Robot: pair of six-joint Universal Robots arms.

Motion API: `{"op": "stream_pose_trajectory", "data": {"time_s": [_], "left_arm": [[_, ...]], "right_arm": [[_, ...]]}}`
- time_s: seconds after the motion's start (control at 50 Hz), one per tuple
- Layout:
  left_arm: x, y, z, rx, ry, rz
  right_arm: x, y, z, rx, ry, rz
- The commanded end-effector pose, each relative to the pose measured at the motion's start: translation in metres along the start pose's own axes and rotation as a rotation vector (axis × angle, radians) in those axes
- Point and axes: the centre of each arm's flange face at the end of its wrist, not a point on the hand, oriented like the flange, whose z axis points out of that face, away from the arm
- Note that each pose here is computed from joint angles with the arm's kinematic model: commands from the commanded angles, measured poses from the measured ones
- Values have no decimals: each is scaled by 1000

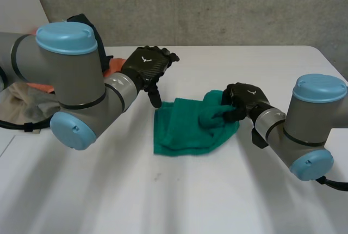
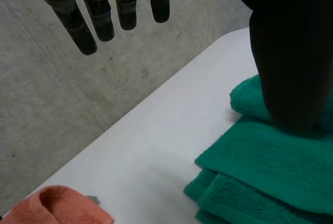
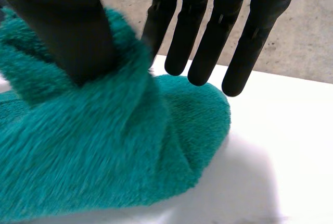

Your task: Fold the laundry.

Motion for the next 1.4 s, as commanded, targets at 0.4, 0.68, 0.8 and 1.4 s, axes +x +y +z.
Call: {"op": "stream_pose_trajectory", "data": {"time_s": [0.4,0.68,0.8,1.4], "left_arm": [[4,-7,-6,12,9,-45],[-12,-14,-12,25,-27,-65],[-36,-28,-23,56,-96,-78],[-22,-39,-12,130,-69,-134]], "right_arm": [[-47,0,-15,-53,20,-203],[-78,8,1,-17,-8,-268],[-120,6,-7,50,-146,-338],[-73,-53,-24,39,-5,-85]]}}
